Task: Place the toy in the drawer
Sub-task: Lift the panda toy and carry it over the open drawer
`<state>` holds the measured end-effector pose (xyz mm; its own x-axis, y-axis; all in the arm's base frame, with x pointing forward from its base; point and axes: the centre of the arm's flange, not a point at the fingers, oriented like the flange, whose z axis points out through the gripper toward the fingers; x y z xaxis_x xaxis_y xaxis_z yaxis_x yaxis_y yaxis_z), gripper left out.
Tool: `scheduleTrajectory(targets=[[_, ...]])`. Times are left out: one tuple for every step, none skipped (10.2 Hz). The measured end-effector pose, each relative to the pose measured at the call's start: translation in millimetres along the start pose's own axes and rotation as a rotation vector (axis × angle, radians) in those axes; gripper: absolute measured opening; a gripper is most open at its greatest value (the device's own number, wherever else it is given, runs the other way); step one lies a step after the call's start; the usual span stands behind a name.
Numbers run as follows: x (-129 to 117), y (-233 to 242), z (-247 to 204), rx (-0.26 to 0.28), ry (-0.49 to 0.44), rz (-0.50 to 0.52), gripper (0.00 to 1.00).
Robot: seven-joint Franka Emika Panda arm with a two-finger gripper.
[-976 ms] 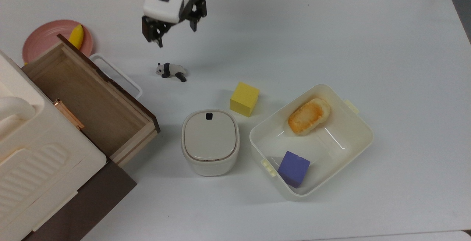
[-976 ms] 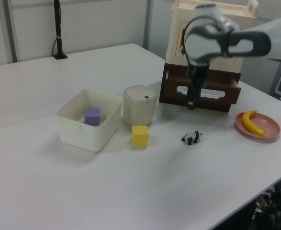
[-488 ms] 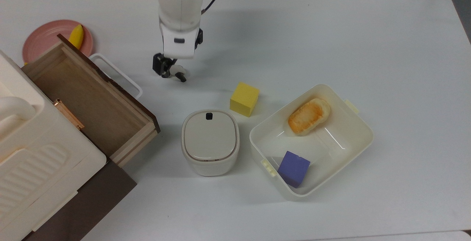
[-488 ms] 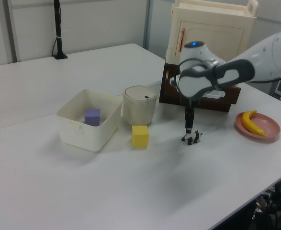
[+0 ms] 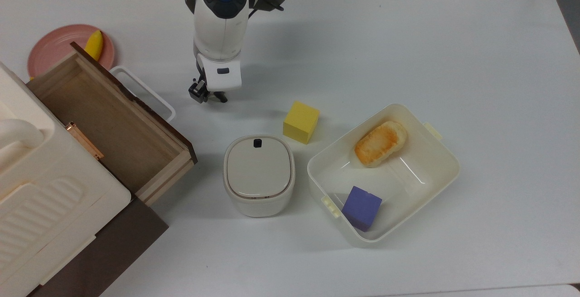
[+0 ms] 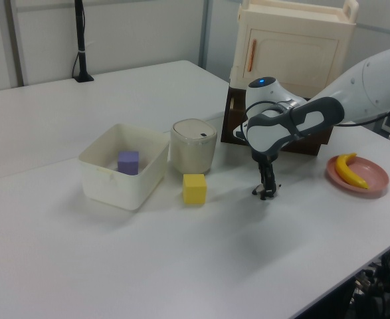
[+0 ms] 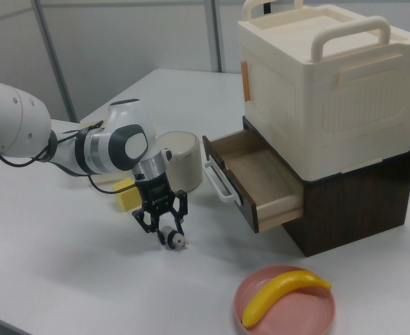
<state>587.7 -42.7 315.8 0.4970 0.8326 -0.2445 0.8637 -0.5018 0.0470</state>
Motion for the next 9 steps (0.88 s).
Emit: scheduleTrajectory(targets=[[-3, 2, -1, -0.006, -0.004, -0.064, 0.41], [-6, 5, -2, -0.008, -0.003, -0.096, 0.40], [-9, 7, -1, -0.007, -0.003, -0.112, 0.40], [-11, 8, -3, -0.009, -0.002, -0.111, 0.40], [-13, 10, -10, -0.017, -0.001, -0.096, 0.40], [-17, 14, -25, -0.019, -0.011, -0.056, 0.40], [-22, 19, -48, -0.023, -0.022, 0.004, 0.40], [-28, 25, -75, -0.037, -0.024, 0.072, 0.40], [-33, 30, -102, -0.057, -0.019, 0.135, 0.40]])
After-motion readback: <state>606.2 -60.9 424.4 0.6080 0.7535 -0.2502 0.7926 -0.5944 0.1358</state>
